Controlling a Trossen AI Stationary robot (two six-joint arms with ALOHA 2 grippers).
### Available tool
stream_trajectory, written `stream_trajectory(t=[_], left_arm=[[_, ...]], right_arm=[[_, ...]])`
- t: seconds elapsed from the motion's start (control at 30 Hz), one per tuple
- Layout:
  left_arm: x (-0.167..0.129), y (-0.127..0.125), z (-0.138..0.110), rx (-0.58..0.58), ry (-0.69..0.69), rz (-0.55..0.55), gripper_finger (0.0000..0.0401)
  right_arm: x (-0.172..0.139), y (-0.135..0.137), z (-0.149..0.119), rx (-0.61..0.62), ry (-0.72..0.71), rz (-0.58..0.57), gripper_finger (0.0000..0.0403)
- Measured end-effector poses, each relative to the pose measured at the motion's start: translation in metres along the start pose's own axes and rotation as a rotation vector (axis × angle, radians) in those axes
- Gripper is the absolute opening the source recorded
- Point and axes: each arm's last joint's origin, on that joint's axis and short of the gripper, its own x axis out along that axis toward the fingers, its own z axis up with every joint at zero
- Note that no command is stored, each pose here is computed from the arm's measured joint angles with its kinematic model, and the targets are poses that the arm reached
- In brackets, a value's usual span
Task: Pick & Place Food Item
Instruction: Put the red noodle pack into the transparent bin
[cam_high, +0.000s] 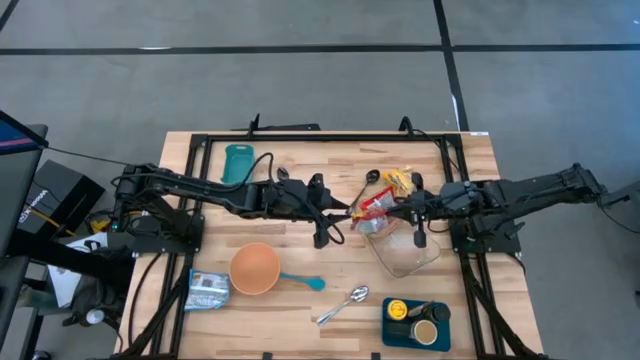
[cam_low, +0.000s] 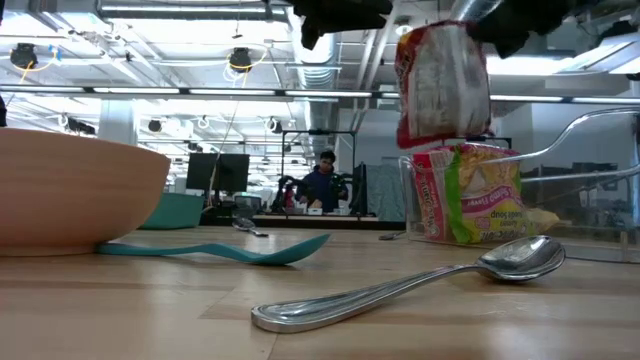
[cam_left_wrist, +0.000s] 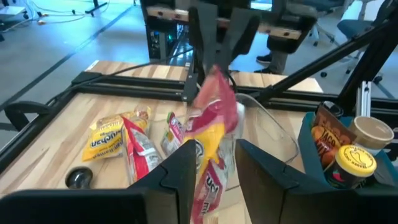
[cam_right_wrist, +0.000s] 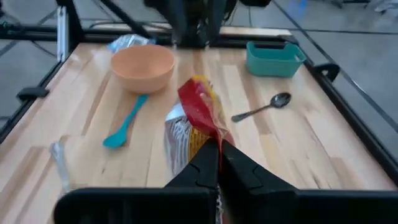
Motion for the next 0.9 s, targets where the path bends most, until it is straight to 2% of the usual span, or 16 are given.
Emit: stream_trajectory(t=[0.33,0.57,0.9], left_arm=[[0.000,0.000,0.004,-0.008,-0.043,-0.004,0.0108],[0.000,0.000,0.005,-0.009,-0.047,-0.004,0.0108],[0.000,0.000,0.005,-0.009,-0.047,-0.004,0.0108]], right_arm=[[-0.025,0.012,0.003,-0.015,-0.073,0.114,0.0000],[-0.033,0.015,-0.011,0.010,0.041,0.148,0.0000],[-0.033,0.013,-0.027,0.032,0.212,0.119,0.0000]])
